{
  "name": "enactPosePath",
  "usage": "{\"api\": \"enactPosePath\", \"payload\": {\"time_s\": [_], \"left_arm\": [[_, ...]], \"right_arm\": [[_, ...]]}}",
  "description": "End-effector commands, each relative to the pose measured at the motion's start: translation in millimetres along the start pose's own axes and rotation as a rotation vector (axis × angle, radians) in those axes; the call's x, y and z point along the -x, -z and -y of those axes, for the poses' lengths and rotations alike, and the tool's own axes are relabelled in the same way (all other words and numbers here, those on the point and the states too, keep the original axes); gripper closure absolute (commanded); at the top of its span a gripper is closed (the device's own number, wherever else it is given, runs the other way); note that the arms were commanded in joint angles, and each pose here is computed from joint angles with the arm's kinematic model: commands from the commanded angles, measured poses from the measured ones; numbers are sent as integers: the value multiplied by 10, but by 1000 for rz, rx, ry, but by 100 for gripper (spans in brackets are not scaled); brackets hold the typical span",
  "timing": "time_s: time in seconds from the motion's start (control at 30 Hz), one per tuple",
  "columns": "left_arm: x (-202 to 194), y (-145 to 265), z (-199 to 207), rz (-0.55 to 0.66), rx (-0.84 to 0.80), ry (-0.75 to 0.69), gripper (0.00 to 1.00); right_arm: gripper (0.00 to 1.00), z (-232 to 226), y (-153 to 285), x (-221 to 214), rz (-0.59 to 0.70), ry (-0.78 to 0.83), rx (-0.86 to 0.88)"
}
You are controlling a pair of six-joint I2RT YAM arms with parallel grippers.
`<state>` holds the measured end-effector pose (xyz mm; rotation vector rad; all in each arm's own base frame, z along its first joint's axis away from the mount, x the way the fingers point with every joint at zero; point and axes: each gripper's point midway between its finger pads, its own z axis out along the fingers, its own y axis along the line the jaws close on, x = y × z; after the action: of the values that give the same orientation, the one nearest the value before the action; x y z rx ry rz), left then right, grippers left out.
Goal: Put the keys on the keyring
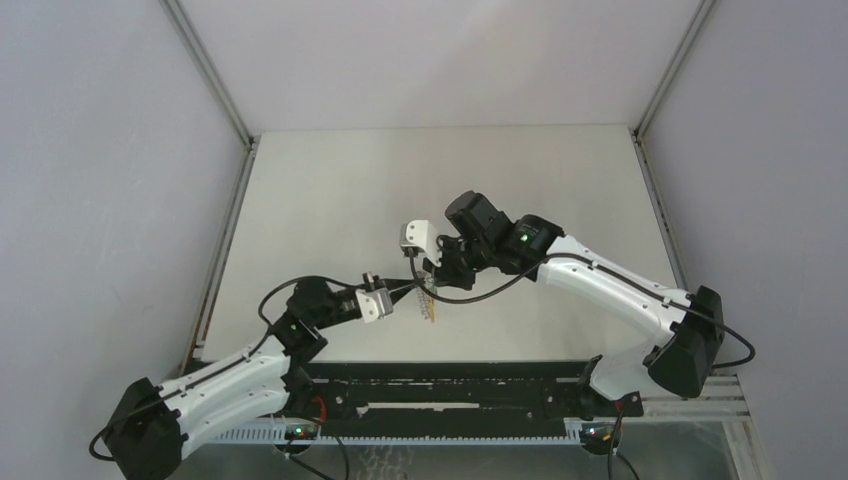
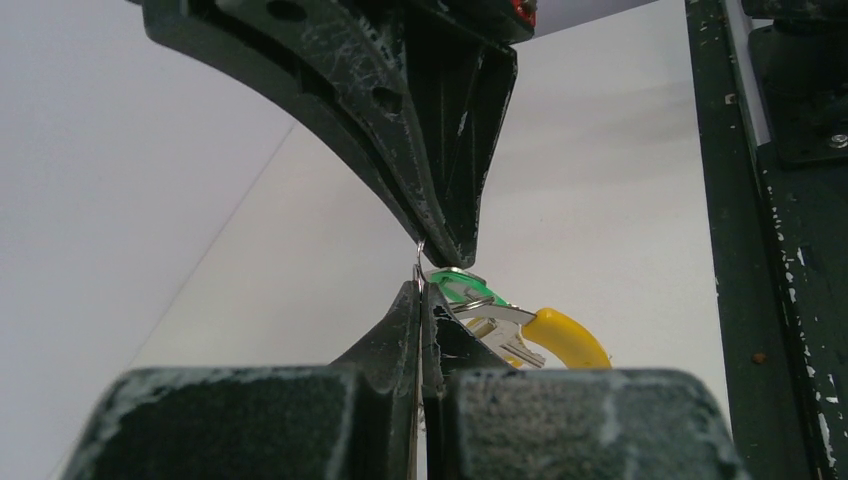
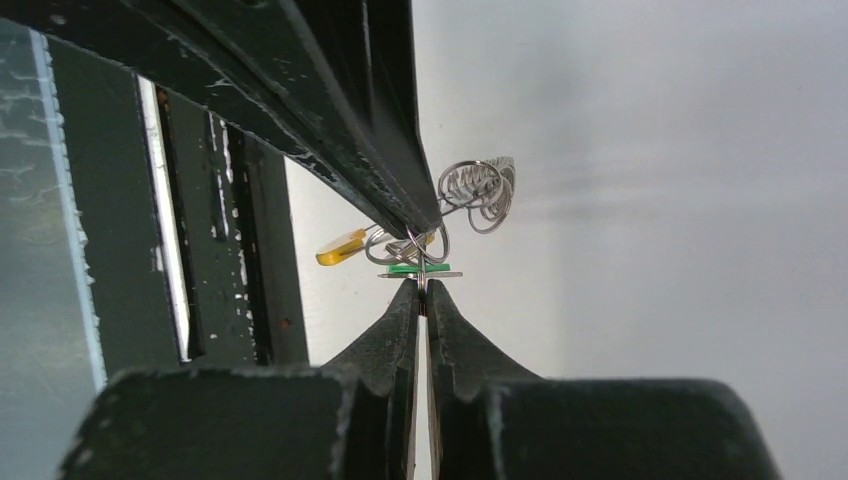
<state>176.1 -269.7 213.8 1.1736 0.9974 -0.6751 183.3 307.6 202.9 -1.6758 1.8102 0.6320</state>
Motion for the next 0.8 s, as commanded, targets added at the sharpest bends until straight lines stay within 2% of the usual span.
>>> {"api": "enactPosePath", "payload": {"time_s": [0.0, 0.37, 0.67, 0.77], "left_arm": [[383, -35, -92, 111, 9, -77, 100], [510, -34, 26, 165, -44, -72, 100], [484, -38, 2, 167, -19, -61, 100], [375, -44, -25, 135, 5, -49, 100]], "right_arm": [[100, 141, 93, 144, 33, -82, -37], [100, 256, 120, 77, 46, -313, 33], [100, 181, 105, 88, 44, -261, 56], [100, 119, 128, 42, 52, -177, 51]]}}
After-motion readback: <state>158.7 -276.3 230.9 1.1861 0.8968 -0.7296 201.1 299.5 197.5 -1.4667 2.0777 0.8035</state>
